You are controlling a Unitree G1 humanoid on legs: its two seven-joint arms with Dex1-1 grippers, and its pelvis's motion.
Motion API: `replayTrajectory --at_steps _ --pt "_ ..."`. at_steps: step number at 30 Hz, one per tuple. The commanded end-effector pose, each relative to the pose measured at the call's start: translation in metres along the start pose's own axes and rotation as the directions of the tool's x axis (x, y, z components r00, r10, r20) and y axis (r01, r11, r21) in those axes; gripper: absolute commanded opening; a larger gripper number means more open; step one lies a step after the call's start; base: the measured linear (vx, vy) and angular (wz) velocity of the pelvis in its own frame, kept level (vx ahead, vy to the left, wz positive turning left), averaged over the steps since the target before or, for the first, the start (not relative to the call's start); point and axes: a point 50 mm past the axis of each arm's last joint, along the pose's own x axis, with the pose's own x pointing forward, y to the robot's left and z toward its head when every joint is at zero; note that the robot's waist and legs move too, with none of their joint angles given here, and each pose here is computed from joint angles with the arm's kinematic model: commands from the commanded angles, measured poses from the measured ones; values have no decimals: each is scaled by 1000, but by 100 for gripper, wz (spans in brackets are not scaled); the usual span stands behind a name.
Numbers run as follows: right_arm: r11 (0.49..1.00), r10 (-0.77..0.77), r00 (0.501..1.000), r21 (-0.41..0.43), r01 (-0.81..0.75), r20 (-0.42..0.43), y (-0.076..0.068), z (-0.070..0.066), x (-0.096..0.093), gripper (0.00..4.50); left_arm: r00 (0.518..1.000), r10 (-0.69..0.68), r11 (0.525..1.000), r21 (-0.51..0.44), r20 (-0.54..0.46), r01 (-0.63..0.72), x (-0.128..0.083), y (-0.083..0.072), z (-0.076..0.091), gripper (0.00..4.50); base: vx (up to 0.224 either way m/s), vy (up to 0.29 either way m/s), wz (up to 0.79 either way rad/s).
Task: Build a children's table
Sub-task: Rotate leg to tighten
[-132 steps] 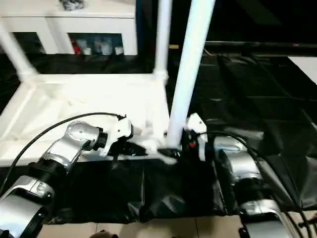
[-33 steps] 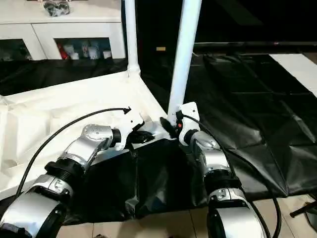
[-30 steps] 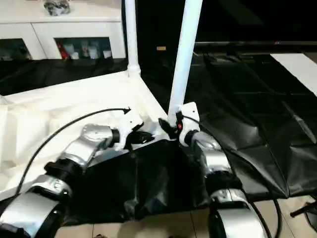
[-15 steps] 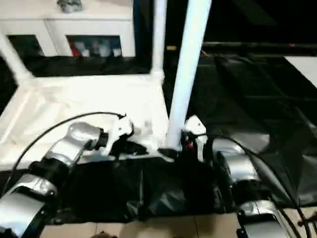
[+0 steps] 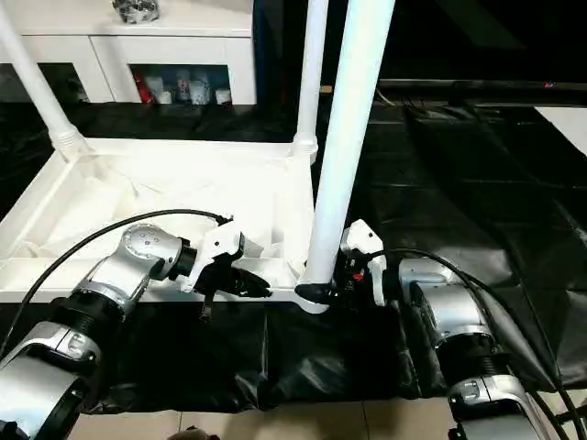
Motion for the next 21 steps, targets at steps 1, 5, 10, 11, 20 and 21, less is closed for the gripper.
replayTrajectory --at_steps 1,5,10,11,20,21 --pt "980 182 982 92 -177 -52 23 -22 23 256 998 42 998 52 53 -45 2 5 16 0 0 0 0" --pt "994 -21 1000 105 21 3 12 -22 35 254 985 157 987 29 70 -159 11 11 20 0 0 0 0" --pt "946 -285 959 160 283 -15 -2 -26 52 251 964 247 969 -4 94 -248 25 16 30 0 0 0 0" --pt "922 -338 941 193 335 -18 -4 -27 58 251 955 277 961 -14 102 -277 31 18 34 0 0 0 0" --pt "842 -484 875 278 462 12 -1 -13 101 321 929 346 938 -32 134 -345 61 16 51 0 0 0 0" --pt "846 -477 878 280 453 21 -1 -13 102 327 932 337 941 -25 134 -337 60 16 50 0 0 0 0"
